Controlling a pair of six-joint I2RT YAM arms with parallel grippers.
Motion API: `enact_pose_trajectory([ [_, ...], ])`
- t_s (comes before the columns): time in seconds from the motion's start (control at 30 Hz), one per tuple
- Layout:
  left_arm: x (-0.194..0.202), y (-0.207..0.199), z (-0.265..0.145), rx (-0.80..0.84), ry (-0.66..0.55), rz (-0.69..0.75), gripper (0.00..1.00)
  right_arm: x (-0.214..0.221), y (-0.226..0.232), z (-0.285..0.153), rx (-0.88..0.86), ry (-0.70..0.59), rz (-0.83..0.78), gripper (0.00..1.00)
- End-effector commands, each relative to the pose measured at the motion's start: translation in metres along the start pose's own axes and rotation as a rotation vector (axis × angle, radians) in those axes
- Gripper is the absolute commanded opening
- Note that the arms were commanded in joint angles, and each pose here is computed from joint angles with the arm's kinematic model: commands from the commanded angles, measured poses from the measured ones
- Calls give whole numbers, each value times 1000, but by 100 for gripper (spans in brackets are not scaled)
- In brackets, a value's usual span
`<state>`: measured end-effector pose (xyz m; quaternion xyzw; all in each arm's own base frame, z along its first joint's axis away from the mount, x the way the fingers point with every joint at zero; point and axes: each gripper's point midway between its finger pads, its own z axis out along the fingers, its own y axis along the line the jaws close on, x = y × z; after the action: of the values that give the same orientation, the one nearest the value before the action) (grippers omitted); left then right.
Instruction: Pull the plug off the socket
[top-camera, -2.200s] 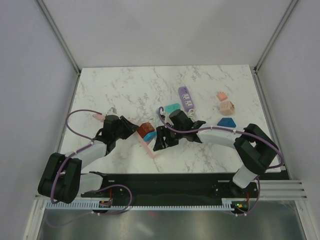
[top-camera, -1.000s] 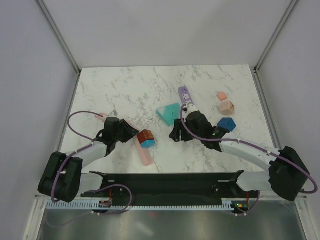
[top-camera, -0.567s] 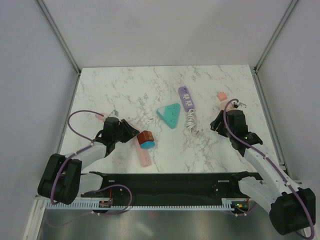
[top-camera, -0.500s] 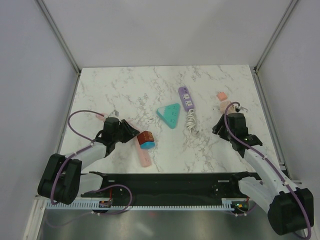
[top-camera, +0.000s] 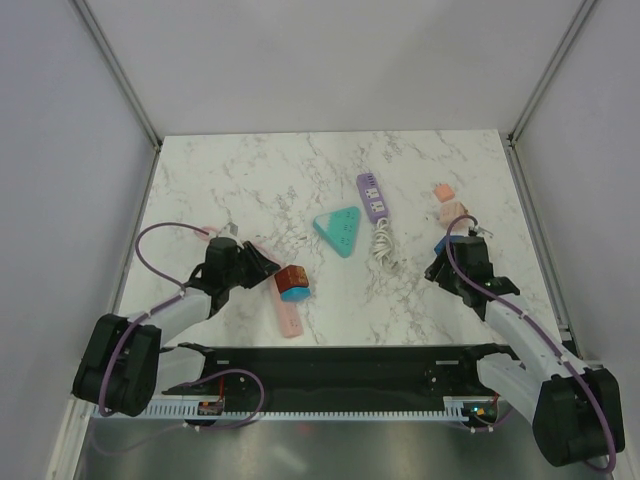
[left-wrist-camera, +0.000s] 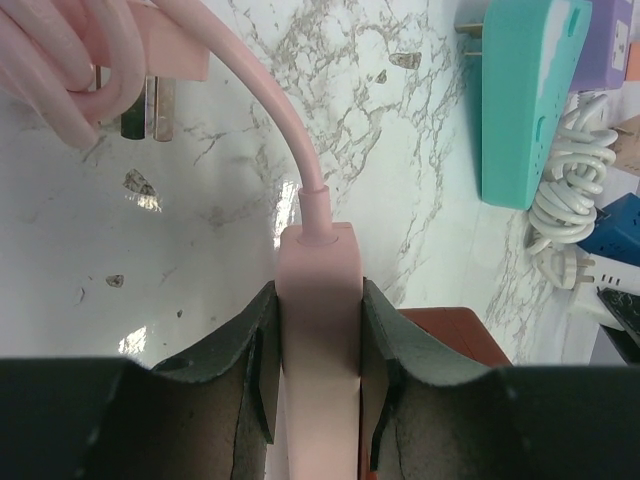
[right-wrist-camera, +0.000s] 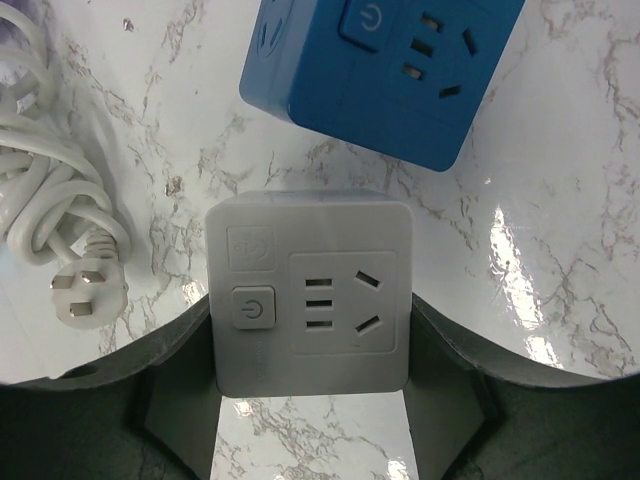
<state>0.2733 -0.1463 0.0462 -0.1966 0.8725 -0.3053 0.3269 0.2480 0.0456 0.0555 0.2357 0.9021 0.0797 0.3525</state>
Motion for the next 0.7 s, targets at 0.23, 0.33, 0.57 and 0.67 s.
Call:
enact_pose_trajectory([
  [0.23, -5, -19, -7, 90, -9, 53, 2, -16, 7, -7, -37, -62, -21, 98],
  [0.33, -5, -20, -7, 94, -9, 56, 2, -24, 6, -16, -22, -68, -54, 98],
  [0.57, -5, -22, -9, 103, -9, 61, 2, -93, 31, -68, -16, -215, -152, 98],
  [0.67, -5, -21, -10, 100, -11, 62, 2, -101, 56, -81, -71, -226, -214, 98],
])
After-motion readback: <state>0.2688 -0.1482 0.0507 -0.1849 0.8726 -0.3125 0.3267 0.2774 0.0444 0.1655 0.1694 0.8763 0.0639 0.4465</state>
